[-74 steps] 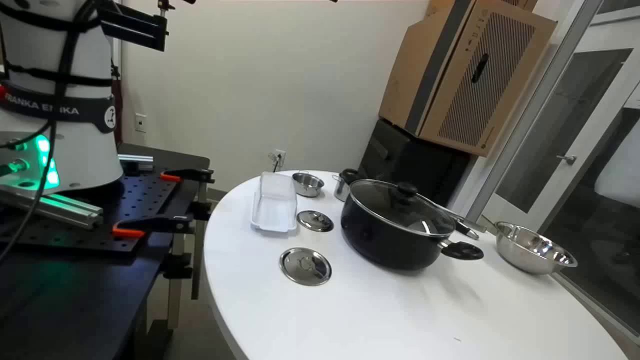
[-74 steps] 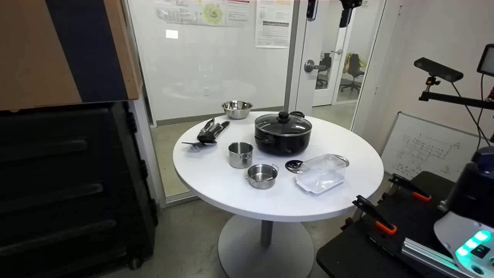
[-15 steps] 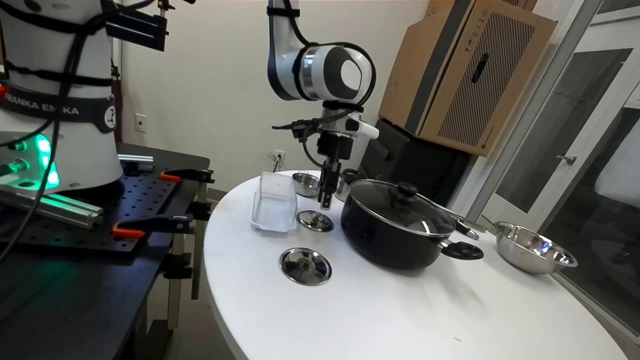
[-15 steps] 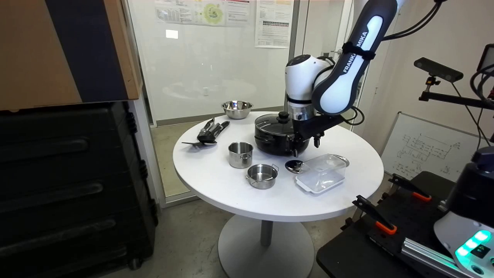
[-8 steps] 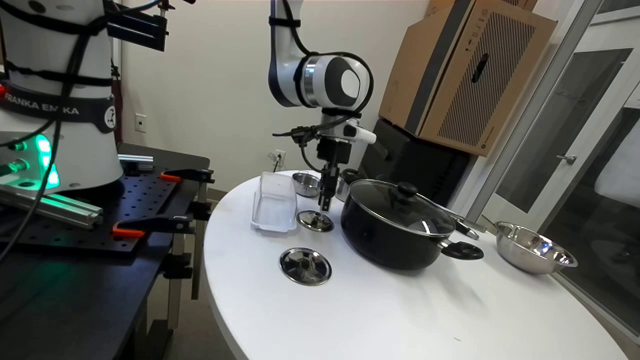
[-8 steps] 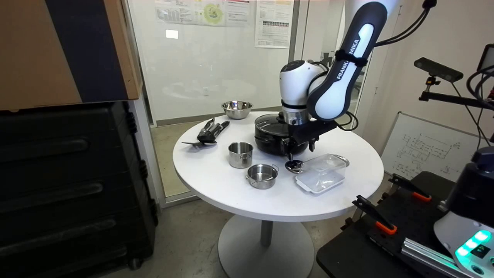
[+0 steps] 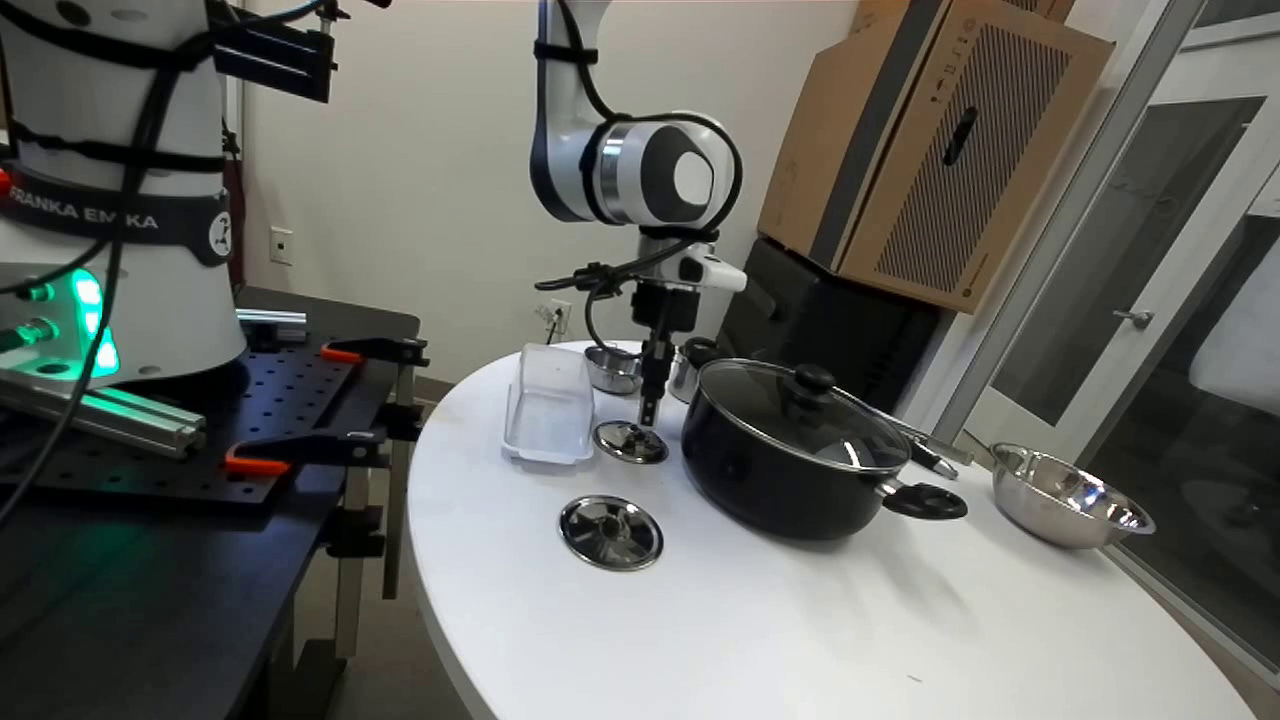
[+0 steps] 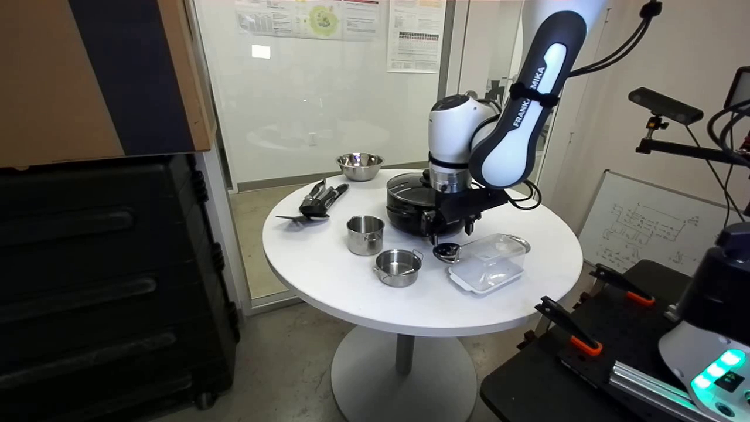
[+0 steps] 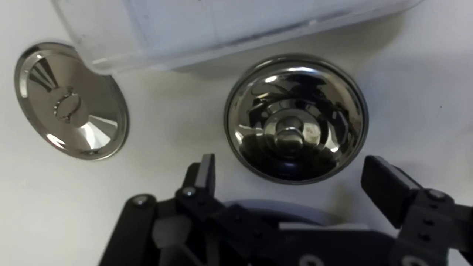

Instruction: Put the left lid on the silver pot closest to you

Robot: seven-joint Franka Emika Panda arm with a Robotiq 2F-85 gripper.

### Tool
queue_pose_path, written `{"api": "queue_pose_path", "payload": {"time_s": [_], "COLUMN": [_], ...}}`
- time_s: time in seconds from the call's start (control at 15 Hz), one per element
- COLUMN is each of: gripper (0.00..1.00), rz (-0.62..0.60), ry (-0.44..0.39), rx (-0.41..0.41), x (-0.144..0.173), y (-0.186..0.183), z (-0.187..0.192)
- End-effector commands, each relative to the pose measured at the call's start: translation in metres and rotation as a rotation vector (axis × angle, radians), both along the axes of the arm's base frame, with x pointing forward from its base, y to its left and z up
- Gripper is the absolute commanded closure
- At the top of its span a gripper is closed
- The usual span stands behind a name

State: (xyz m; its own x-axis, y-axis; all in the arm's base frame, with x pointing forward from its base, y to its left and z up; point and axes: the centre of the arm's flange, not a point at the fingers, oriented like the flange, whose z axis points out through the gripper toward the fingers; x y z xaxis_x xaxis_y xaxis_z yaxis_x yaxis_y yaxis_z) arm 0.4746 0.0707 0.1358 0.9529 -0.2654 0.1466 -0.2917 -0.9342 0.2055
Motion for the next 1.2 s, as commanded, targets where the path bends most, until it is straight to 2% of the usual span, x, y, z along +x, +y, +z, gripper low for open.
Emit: {"api": "queue_pose_path", "payload": {"time_s": [0.0,0.4,1.13], "gripper": [0.01,0.05,0.08], "rz": [-0.013,-0.016,-0.010], "ry": [-0.014,-0.002,-0.007], "rx": [0.022,0.020,0.023], "x": [-0.010,-0.017,-0.015], "y": [-0.005,-0.010,-0.009], "z": [-0.003,-0.010,-0.018]}}
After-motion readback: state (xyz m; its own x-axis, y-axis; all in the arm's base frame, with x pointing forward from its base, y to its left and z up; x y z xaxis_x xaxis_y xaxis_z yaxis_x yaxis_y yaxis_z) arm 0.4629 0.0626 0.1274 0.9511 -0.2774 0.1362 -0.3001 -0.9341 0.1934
